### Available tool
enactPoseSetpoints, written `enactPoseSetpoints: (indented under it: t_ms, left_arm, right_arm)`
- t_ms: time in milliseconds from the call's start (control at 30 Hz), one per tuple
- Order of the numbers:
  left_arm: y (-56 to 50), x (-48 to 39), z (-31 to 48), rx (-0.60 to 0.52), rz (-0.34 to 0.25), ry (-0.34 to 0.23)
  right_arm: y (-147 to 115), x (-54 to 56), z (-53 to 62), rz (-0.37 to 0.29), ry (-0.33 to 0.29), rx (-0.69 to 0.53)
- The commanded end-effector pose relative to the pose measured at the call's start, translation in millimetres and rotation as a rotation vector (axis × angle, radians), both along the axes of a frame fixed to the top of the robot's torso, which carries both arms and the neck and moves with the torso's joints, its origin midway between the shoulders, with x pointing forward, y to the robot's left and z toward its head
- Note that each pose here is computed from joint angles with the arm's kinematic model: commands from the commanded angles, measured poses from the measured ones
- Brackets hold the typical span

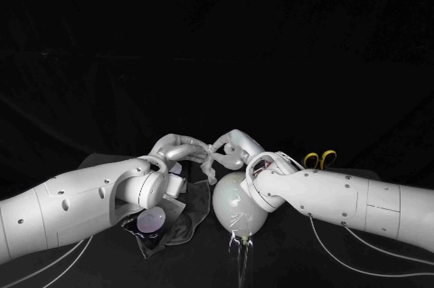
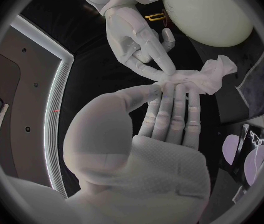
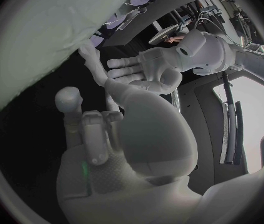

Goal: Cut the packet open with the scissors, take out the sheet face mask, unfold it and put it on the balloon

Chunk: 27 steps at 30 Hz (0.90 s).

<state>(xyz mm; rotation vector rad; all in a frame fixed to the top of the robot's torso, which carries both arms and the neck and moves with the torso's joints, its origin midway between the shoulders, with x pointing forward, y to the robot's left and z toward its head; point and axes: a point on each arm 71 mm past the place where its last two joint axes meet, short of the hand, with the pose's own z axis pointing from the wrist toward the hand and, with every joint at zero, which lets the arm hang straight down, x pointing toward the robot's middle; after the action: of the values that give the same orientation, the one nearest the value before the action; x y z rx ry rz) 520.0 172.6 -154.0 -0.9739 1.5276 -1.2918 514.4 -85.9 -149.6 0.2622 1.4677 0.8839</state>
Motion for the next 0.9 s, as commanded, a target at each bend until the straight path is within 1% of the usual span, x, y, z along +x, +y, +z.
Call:
enactPoseSetpoints:
  t_ms: [33,133,267,633,900]
  left_arm:
    - [0.0,0.8,1.7,0.003,-0.009,-0.014]
    - [1.9,1.7,1.5,0.01,-0.003,-0.016]
    - [5.0,3.0,1.2,0.023,0.005,-0.019]
    - [13.4,6.2,0.7,0.043,0.028,-0.029]
    - [18.5,8.2,0.2,0.049,0.047,-0.03]
  right_arm:
    - [0.2,-1.4,1.5,0.028,-0.015,0.004]
    - [-2.7,-1.6,1.3,0.023,-0.008,0.014]
    - [-9.1,-1.2,1.0,0.0,0.013,0.049]
    - [-30.4,3.4,0.4,-0.081,0.1,0.139]
    - [-40.8,5.1,2.5,-0.108,0.126,0.172]
